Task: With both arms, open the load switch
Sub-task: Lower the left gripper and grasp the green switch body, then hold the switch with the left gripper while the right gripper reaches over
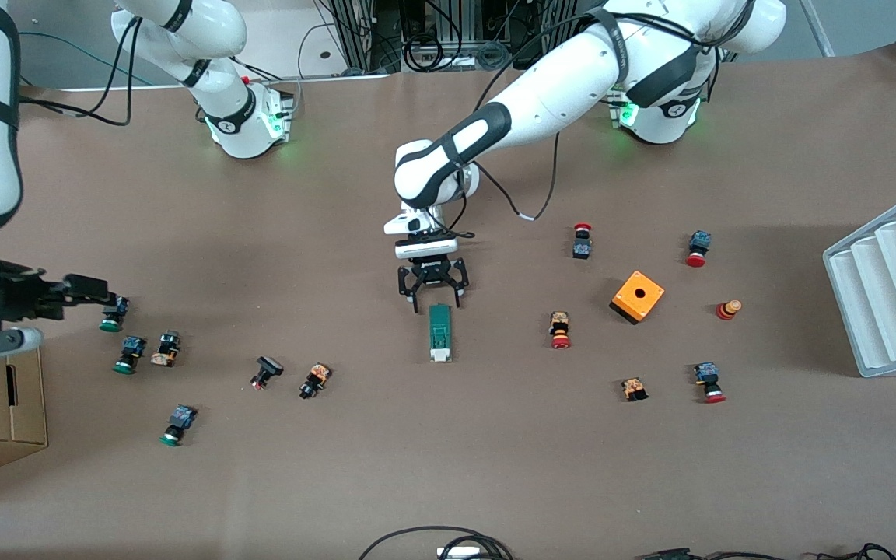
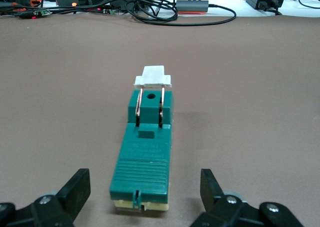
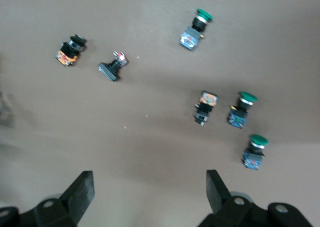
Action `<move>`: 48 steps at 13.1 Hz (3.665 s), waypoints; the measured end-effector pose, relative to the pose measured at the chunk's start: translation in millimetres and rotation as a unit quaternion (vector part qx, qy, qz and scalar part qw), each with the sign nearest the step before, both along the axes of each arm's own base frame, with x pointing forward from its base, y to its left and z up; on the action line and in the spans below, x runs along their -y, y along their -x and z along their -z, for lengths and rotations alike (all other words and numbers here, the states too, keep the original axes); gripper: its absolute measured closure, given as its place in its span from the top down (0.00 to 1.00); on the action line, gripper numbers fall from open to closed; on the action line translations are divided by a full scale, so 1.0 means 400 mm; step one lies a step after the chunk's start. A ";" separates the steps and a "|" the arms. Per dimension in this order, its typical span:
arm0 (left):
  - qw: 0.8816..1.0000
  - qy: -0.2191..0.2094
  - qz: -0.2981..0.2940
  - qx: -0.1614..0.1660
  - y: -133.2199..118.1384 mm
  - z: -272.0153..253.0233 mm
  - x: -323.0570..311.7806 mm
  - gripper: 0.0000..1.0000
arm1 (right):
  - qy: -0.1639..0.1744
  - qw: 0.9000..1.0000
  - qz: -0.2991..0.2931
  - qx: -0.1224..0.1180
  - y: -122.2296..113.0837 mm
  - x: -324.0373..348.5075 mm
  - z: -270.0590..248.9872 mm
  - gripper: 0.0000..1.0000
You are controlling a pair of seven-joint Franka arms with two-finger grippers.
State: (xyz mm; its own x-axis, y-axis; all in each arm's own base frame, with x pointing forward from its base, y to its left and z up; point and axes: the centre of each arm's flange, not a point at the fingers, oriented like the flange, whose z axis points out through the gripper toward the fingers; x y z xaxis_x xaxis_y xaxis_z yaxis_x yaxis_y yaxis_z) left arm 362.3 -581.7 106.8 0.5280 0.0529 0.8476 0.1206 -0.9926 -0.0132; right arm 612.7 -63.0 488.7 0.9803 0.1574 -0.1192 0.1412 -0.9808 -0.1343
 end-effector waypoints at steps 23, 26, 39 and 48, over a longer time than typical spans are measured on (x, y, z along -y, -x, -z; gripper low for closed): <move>0.998 -0.001 -0.002 0.056 0.011 0.070 -0.011 0.51 | 0.026 0.956 -0.272 0.104 -0.065 -0.618 0.115 1.00; 0.998 -0.001 -0.002 0.056 0.011 0.070 -0.011 0.51 | 0.042 0.943 -0.311 0.107 -0.060 -0.662 0.133 1.00; 0.998 -0.002 -0.002 0.057 0.012 0.071 -0.011 0.51 | 0.043 0.849 -0.501 0.158 -0.128 -0.705 0.293 1.00; 0.998 -0.002 -0.002 0.058 0.012 0.071 -0.011 0.51 | 0.002 0.835 -0.517 0.191 -0.117 -0.814 0.365 1.00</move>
State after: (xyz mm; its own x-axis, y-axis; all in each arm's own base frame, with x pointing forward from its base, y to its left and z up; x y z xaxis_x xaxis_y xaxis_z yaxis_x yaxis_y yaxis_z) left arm 357.5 -577.2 78.4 0.4269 0.0514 0.9029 0.1248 -0.9922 -0.0025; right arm 659.4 262.8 342.7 0.2880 0.9426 0.1692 0.9437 -0.3093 0.1171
